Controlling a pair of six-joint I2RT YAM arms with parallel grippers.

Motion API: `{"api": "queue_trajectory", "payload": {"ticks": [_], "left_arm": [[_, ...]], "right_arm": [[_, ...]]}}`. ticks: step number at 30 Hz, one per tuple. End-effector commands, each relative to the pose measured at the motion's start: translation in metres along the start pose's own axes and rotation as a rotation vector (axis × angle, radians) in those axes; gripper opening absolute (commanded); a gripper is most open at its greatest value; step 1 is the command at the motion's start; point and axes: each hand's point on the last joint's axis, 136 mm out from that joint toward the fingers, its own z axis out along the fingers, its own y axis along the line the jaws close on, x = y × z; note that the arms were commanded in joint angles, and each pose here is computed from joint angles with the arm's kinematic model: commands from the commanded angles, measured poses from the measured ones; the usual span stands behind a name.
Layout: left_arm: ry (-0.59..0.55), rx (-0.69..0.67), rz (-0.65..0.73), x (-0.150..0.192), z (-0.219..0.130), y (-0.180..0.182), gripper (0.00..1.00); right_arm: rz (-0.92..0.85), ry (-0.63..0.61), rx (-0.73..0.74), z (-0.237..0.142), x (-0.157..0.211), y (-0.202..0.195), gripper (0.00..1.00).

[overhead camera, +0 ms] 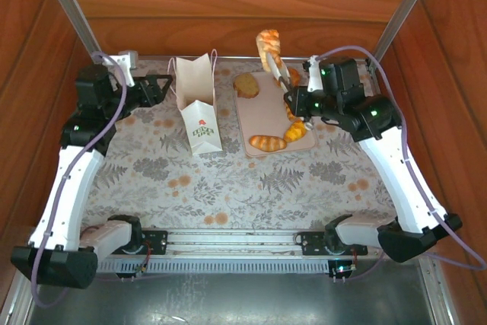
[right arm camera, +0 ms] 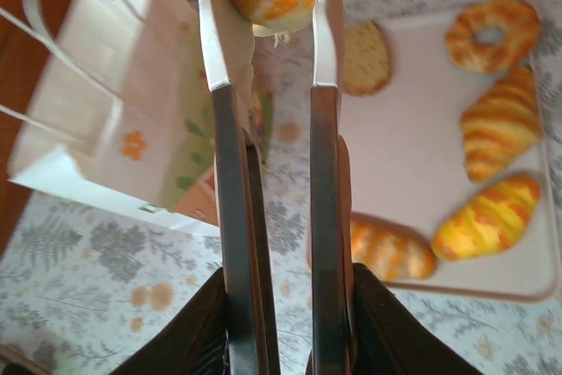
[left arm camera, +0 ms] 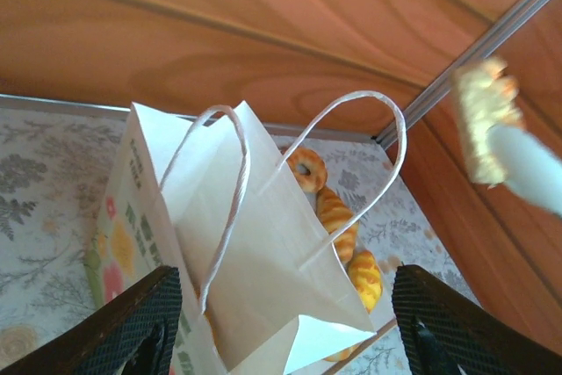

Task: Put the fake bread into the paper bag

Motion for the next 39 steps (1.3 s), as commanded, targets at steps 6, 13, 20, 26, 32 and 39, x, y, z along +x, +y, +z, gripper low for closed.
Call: {"api": "queue_trajectory", "payload": {"ticks": [6,13,20,26,32,39], "left_arm": [[0.125,-0.142,-0.012,0.023,0.029,0.028,0.64],[0.189,-0.222,-0.044,0.049,0.042,0.05,0.59],[0.222,-0.24,-0.074,0.06,0.052,0.06,0.51],[0.23,-0.246,-0.119,0.067,0.057,0.065,0.43],[0.191,-0.275,-0.134,0.067,0.055,0.072,0.35],[0.187,-0.277,-0.138,0.069,0.054,0.073,0.31]], "right_arm": [[-0.095,-0.167,-0.208,-0.04,-0.036,0.071,0.16],[-0.14,-0.163,-0.307,-0.036,-0.04,0.109,0.16],[-0.13,-0.164,-0.411,-0.021,-0.039,0.142,0.16],[-0.121,-0.138,-0.409,0.006,-0.032,0.158,0.16],[-0.099,-0.105,-0.393,0.029,-0.022,0.164,0.16],[-0.09,-0.015,-0.392,0.058,-0.003,0.17,0.16]]}}
